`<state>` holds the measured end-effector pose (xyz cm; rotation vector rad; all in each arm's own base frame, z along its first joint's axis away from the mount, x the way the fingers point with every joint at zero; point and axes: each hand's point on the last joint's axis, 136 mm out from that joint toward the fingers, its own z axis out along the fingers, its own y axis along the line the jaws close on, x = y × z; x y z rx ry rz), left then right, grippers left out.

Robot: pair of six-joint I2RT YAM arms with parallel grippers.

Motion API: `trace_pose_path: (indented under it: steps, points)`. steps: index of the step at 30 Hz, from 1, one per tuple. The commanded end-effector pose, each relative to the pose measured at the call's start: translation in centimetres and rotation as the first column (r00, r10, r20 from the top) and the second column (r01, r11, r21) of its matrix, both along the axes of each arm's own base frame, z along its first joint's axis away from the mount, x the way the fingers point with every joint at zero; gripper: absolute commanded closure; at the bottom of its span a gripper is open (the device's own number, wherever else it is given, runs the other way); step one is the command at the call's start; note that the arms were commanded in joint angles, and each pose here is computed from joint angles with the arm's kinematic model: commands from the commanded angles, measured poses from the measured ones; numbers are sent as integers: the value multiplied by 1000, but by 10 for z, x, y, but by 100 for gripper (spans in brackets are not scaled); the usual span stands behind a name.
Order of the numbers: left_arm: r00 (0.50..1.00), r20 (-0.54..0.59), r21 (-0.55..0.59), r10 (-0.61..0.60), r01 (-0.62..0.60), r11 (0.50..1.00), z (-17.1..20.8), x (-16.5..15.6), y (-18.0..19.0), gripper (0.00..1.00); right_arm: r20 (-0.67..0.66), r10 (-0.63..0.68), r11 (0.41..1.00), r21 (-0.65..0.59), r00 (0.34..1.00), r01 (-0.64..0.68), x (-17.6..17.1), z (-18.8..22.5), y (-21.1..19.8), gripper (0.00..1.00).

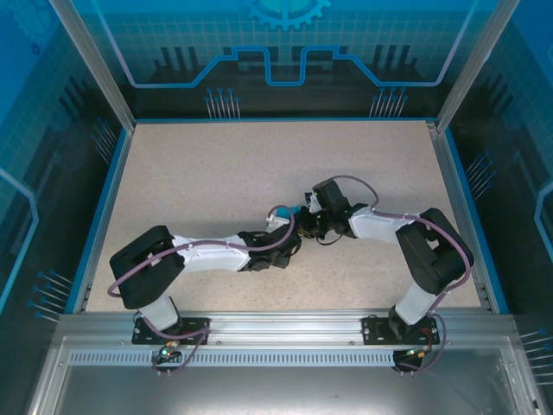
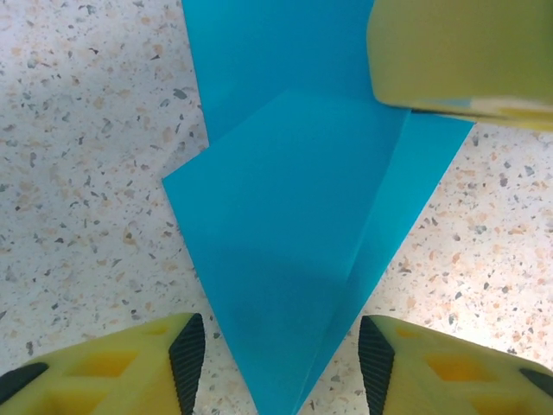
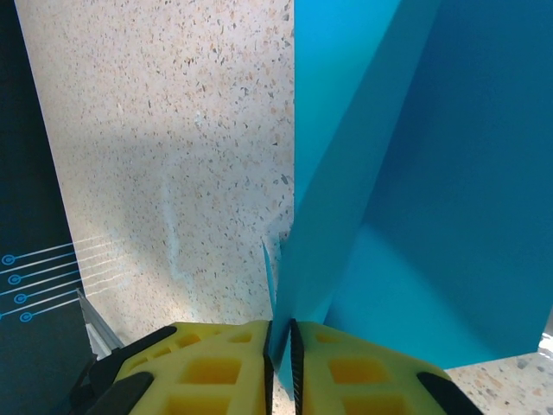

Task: Fold a paper plane with a square sheet of paper (pick it up from the middle)
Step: Fourth fold the wing at the center of the table.

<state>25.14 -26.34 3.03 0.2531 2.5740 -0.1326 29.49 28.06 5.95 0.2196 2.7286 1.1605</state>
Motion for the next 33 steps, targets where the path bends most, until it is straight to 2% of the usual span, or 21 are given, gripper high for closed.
trace_pose_path:
  steps: [1,5,7,10,12,17,26,30,33]
  points:
    - [999,53,-86,9,-5,996,16,-2,0,41,-25,-16,1000,-10,1000,16,2,-4,-5,82]
    - [993,107,-228,52,-26,973,38,-7,14,36,-24,2,1000,2,1000,-2,1,-3,-3,79]
    - [987,119,-310,110,-68,948,50,-6,31,34,-23,11,1000,1,1000,-11,0,-4,-3,75]
    - [978,65,-425,197,-152,892,56,-1,58,35,-28,28,1000,4,999,-28,-3,-6,-1,73]
    - [977,32,-467,209,-170,868,60,3,68,36,-25,42,999,5,999,-42,-3,-6,1,73]
    - [989,40,-443,144,-112,889,70,4,62,36,-42,72,997,-20,996,-73,-9,-14,0,74]
    - [1000,-23,-466,-15,3,885,62,2,26,40,-27,54,996,-72,998,-56,2,-17,-3,80]
    - [995,-36,-401,-88,67,914,55,-2,8,41,-37,27,993,-113,999,-31,2,-21,-9,85]
    - [991,-57,-341,-124,97,935,46,-2,-4,42,-39,22,994,-110,999,-26,2,-21,-9,85]
